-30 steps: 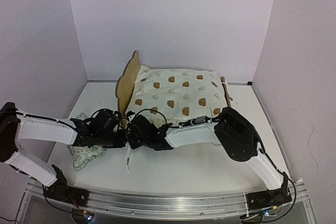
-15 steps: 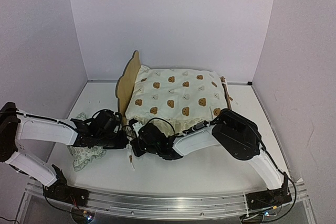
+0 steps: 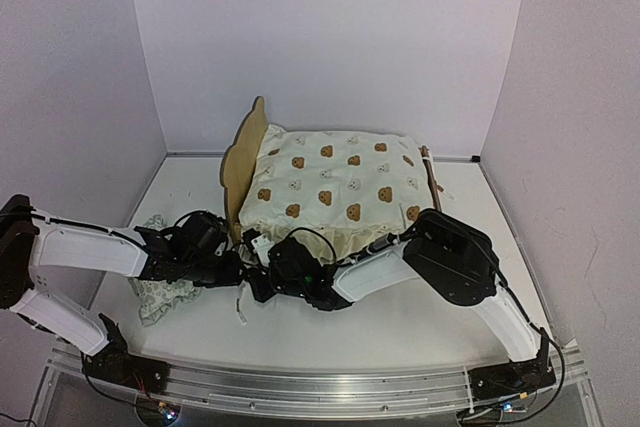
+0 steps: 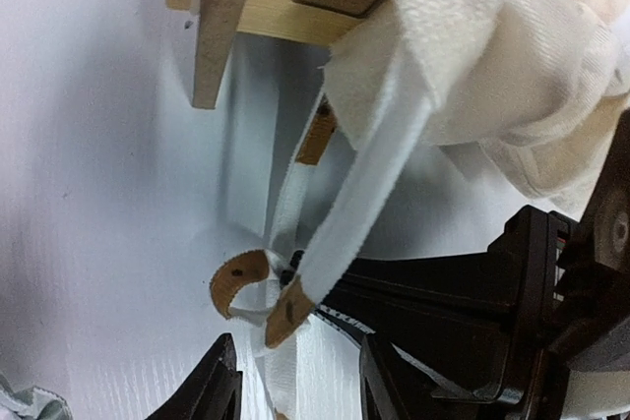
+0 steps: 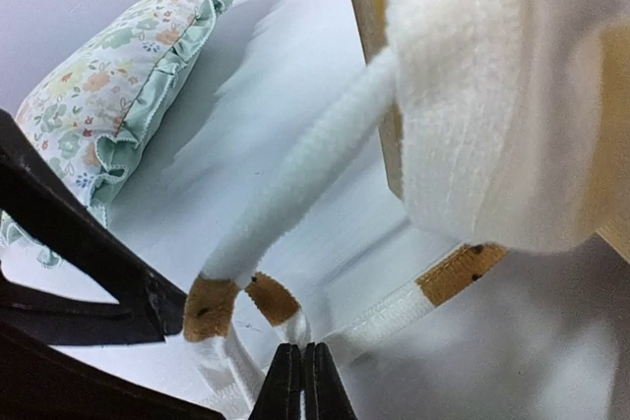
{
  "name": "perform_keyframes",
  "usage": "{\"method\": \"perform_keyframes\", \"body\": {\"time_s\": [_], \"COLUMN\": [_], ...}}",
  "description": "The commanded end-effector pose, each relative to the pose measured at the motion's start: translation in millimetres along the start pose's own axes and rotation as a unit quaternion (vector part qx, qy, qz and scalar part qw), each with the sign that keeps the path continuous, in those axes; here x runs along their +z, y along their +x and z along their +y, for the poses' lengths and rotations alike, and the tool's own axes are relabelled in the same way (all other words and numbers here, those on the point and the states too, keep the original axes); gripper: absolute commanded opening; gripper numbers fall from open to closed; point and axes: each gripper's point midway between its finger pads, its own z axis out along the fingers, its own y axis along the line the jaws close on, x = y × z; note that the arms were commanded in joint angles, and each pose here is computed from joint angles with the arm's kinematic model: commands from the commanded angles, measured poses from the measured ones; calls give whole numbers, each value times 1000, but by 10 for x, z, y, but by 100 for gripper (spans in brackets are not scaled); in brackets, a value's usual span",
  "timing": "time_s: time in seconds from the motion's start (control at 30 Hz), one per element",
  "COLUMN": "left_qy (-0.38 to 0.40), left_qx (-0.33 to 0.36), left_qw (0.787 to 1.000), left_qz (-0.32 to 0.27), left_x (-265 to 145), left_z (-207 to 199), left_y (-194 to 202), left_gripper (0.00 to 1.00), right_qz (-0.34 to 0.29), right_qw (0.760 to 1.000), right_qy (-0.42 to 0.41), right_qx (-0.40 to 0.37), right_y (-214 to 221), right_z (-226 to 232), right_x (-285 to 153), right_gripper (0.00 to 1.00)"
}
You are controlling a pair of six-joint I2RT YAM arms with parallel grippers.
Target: Set up the pet bed
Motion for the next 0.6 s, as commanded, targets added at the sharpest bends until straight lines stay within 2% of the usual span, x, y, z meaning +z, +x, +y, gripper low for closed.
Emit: {"method": "perform_keyframes", "body": {"time_s": [0.0,0.37,0.57], "left_qy": [4,-75,-102], "left_qx": [-16,-34,-26], "left_qw": [1000,996,993], "left_qz": [-2,-41,-45], "left_x": [-88,-337,-334], "left_z": [-16,307,365], "left_y": [-20,-134,-234], "left_gripper": [43,43,48], "right_qz": [-52,-55,-55], "right_qw": [998,997,997], "right_qy": [-42,-48,-49], "right_qx": [-6,-16,-27], "right_y": [-442,-443,-423], "right_z": [279,306,310], "right_x": [-76,14,55], "right_gripper": [0,0,0]}}
